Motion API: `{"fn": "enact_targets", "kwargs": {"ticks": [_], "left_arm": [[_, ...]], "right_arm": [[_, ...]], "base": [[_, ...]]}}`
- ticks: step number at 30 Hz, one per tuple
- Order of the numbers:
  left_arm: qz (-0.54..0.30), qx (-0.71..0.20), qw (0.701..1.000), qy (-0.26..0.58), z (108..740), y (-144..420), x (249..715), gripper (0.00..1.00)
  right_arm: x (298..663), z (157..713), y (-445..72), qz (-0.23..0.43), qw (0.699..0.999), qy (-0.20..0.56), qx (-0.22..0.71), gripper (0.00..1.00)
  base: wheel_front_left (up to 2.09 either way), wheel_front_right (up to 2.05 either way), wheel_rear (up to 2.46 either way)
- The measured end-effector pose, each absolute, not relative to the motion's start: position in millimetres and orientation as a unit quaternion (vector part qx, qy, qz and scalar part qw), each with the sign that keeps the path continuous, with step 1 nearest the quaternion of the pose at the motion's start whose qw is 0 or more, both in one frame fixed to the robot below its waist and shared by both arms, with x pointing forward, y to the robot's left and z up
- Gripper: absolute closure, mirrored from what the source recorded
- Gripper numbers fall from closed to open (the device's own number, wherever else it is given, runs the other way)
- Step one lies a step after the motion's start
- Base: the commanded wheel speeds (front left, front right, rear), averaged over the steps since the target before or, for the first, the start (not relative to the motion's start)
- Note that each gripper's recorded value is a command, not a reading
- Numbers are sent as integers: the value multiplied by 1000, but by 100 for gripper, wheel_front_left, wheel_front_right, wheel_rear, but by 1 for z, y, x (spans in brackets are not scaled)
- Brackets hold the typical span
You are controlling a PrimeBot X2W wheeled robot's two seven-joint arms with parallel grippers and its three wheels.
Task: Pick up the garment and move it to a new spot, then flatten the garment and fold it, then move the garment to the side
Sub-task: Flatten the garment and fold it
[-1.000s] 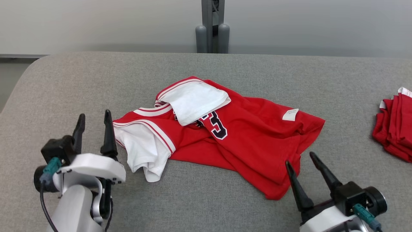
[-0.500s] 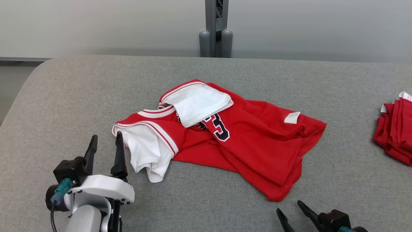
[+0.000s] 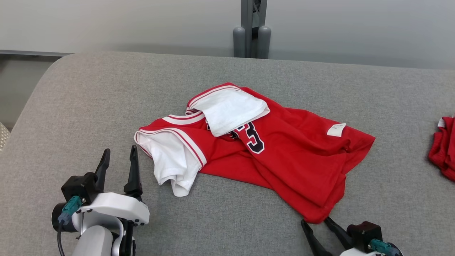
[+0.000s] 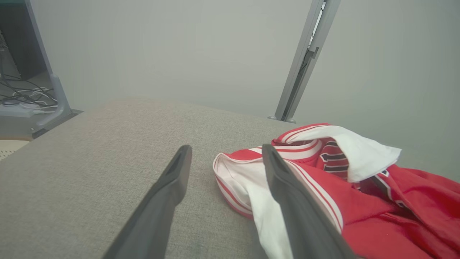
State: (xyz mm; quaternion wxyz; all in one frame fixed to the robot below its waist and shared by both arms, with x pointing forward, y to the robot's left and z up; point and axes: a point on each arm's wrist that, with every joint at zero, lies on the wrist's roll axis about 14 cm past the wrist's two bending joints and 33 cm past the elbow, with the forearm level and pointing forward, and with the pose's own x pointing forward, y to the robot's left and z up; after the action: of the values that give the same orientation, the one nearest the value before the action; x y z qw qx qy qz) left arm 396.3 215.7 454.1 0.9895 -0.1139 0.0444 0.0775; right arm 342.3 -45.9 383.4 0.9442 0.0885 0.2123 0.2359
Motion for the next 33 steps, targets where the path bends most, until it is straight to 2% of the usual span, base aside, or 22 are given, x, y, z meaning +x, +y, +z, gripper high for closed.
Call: {"fn": "enact_targets", "kwargs": {"ticks": [1, 8, 15, 19, 23, 33], "left_arm": [[77, -114, 990, 44, 454, 216, 396, 0], [79, -113, 990, 39, 458, 217, 393, 0], [74, -115, 990, 35, 461, 214, 389, 0], [74, -116, 990, 33, 463, 213, 387, 0], [74, -117, 990, 33, 463, 213, 387, 0], [68, -126, 989, 43, 456, 206, 390, 0]], "right_arm": [[344, 386, -45, 237, 945, 206, 90, 100], [375, 414, -71, 204, 967, 137, 73, 100], [416, 471, -108, 176, 983, 46, 6, 100], [424, 489, -118, 175, 983, 33, -35, 100], [405, 462, -111, 208, 970, 106, -69, 100], [319, 392, -88, 276, 910, 310, -8, 100]], "base": [[0, 0, 0], [0, 0, 0], [0, 0, 0], [0, 0, 0], [0, 0, 0], [0, 0, 0]]}}
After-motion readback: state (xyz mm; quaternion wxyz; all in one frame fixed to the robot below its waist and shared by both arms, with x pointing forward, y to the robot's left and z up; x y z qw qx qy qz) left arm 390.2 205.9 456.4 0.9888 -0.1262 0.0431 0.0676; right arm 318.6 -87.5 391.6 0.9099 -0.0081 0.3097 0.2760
